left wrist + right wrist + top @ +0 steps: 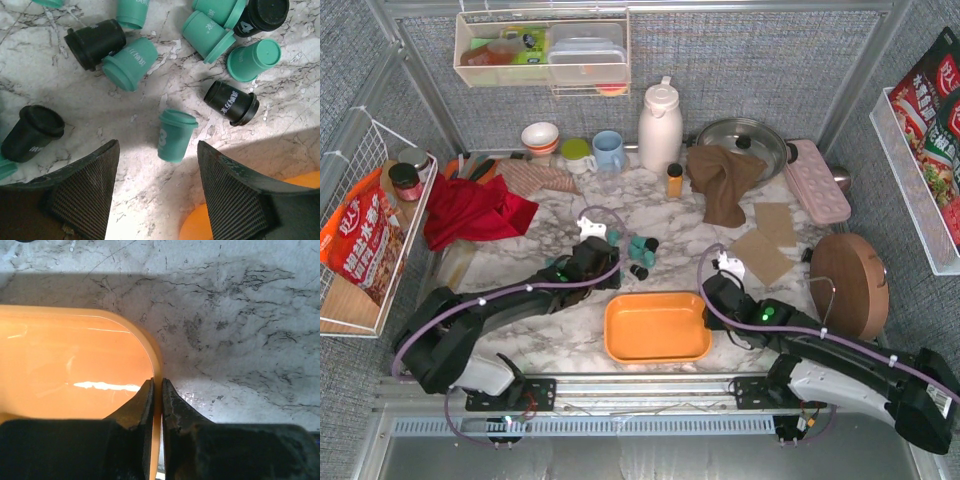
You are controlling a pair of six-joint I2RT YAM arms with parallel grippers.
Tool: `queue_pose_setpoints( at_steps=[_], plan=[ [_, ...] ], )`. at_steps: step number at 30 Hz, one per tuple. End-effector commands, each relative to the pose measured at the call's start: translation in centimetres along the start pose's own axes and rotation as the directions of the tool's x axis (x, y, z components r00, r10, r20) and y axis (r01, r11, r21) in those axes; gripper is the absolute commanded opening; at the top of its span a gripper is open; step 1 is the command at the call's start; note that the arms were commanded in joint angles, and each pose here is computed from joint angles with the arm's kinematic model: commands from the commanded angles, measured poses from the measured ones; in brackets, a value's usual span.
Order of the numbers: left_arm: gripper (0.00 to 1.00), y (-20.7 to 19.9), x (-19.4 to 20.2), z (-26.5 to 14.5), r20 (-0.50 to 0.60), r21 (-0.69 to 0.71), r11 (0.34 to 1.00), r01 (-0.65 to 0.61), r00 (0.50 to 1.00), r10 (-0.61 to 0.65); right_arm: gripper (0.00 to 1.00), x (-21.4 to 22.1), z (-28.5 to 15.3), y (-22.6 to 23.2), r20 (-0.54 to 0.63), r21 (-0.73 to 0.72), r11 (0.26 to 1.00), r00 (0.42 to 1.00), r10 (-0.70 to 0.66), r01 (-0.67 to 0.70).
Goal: Mix the coffee capsules in the storage basket
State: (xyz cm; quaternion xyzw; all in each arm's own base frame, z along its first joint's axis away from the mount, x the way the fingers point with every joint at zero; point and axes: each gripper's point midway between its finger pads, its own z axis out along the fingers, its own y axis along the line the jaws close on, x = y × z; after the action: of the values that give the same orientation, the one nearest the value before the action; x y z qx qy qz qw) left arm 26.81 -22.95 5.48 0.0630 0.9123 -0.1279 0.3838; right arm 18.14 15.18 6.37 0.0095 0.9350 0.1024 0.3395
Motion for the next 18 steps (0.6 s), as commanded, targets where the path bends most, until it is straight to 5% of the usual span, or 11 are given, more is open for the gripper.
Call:
queue_pose_setpoints(
  at_steps=[1,13,18],
  plan=[
    [0.72,-1.1,-0.1,0.7,-0.02,0.044,0.999,-0.02,1.0,0.021,0.14,-0.5,-0.2,0.7,0.036,-0.027,0.997,0.996,0.079,-0.078],
    [0.67,-1.2,1.6,2.3,-0.106,0.043,0.998,-0.038,0.993,0.043,0.55,-1.7,-1.6,-0.2,0.035,0.022,0.998,0.998,-0.052,0.052],
    [0.66,-1.4,1.9,2.8,-0.124,0.047,0.998,-0.04,0.991,0.045,0.63,-2.9,-2.4,-0.4,0.044,0.044,0.992,0.992,-0.121,0.119]
  ],
)
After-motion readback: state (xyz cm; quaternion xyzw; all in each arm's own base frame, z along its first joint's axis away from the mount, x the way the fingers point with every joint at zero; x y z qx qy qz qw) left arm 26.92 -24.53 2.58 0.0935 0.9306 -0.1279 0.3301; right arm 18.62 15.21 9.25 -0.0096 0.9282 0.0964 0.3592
